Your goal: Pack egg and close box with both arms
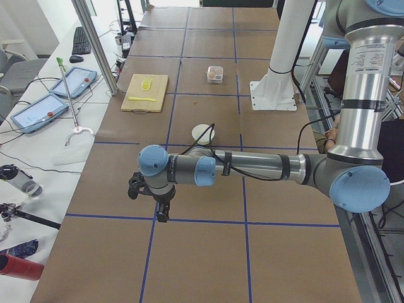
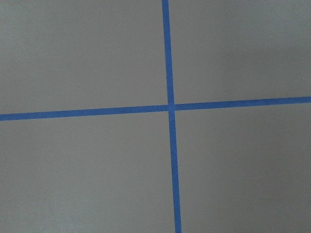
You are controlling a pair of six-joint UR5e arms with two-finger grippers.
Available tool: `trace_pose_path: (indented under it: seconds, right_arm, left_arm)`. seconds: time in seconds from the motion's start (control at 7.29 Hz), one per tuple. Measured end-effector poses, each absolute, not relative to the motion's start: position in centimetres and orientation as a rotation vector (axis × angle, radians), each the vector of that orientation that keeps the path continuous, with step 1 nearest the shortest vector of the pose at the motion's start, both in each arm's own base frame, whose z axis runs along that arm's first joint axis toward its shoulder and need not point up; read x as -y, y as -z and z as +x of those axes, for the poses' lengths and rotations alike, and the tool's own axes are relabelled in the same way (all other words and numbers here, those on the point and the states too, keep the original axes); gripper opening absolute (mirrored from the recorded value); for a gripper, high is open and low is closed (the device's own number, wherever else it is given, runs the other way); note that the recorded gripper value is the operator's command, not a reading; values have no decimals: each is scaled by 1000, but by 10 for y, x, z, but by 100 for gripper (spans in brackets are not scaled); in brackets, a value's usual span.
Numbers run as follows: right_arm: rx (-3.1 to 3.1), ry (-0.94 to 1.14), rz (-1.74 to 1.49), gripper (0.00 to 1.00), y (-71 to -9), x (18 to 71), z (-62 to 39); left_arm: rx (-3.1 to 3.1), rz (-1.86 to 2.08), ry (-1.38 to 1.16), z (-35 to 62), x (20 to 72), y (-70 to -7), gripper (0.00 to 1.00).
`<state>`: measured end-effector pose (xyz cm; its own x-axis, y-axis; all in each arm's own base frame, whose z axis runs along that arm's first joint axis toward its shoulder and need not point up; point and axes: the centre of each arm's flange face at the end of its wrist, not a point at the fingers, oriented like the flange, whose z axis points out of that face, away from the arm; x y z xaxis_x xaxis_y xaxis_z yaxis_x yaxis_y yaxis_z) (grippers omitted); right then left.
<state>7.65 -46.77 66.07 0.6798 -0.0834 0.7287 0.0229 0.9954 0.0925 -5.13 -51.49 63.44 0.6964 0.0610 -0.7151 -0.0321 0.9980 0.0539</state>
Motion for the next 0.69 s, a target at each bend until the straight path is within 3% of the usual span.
trace_pose_path:
  seconds: [0.69]
  right_arm:
    - [807,-40,43,100,-661,467,81]
  left_arm:
    - [-799,39,-51,-52,515,-634,100]
